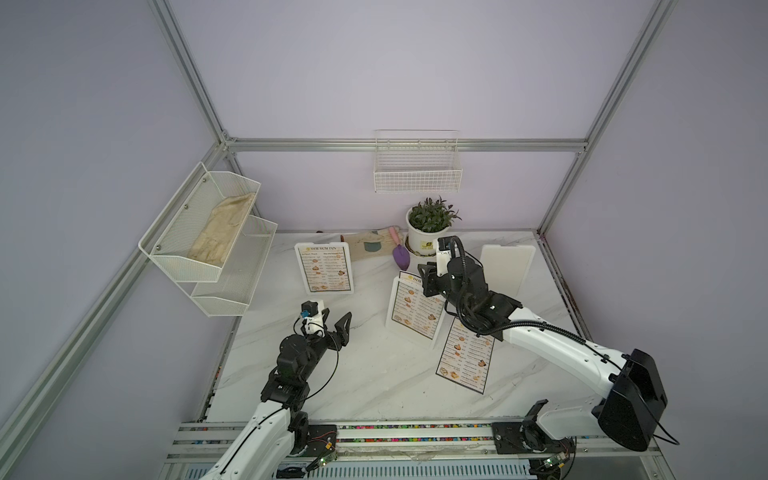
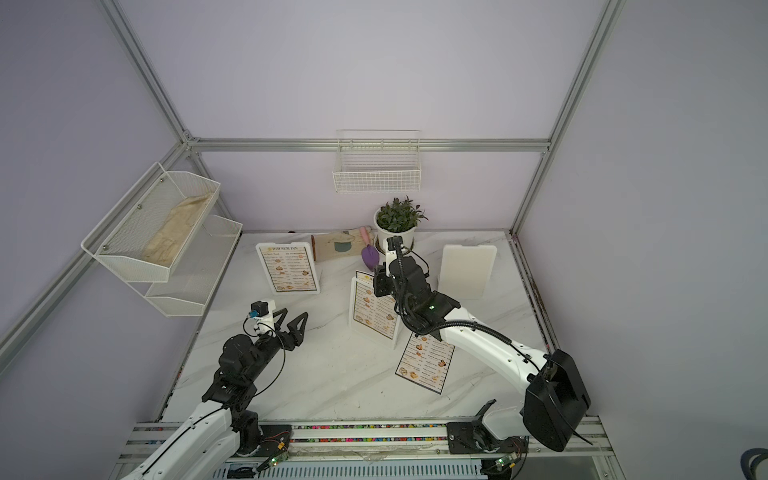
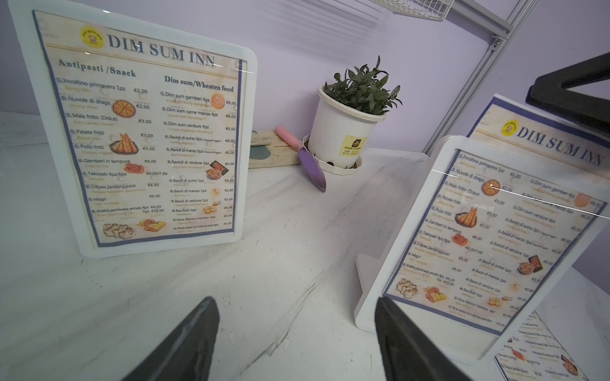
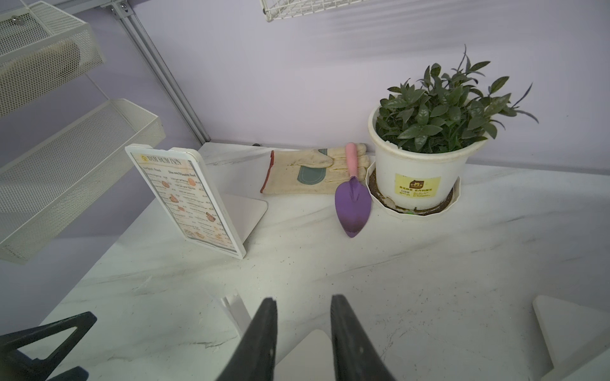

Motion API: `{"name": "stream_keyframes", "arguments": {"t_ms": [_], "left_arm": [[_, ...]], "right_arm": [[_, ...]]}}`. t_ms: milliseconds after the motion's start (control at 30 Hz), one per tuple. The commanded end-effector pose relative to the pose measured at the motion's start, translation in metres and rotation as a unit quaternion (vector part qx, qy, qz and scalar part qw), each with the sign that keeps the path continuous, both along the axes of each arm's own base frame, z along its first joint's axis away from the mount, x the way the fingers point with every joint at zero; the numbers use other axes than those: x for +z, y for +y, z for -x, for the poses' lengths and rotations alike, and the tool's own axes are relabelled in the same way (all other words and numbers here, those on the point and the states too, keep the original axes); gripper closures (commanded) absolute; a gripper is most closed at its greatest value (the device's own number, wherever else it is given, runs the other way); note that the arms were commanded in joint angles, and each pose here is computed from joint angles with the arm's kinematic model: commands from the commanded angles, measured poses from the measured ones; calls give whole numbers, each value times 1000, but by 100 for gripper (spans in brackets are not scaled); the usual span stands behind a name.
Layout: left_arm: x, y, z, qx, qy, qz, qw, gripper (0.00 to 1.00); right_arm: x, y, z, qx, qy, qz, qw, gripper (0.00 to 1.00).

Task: Insert the menus into the narrow rack
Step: Insert the menu into the narrow rack.

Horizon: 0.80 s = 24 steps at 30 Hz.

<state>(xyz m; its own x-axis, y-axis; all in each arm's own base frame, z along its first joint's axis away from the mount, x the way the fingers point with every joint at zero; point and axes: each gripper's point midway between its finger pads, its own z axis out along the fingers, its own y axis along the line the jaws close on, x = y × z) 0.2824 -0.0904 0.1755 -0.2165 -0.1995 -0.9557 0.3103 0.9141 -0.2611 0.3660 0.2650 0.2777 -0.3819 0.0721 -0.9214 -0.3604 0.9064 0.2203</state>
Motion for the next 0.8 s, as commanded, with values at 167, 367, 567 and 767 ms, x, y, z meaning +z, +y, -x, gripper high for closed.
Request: {"name": "stream_keyframes", "arguments": {"t_ms": [167,367,567,767], "left_arm": [[6,-1,1,-6,-22,-3,1000,25],[7,-2,1,-7,-23,-3,1000,25],[6,-2,2,-8,-23,-3,1000,25],[6,-1,2,-7,-23,-2,1000,25]], "right_arm": [[-15,11,6,8,5,5,1000,69],[-34,15,8,4,17,13,1000,69],[-50,19,12,6,26,20,999,69],[-50,29,13,16,22,31,999,69]]}}
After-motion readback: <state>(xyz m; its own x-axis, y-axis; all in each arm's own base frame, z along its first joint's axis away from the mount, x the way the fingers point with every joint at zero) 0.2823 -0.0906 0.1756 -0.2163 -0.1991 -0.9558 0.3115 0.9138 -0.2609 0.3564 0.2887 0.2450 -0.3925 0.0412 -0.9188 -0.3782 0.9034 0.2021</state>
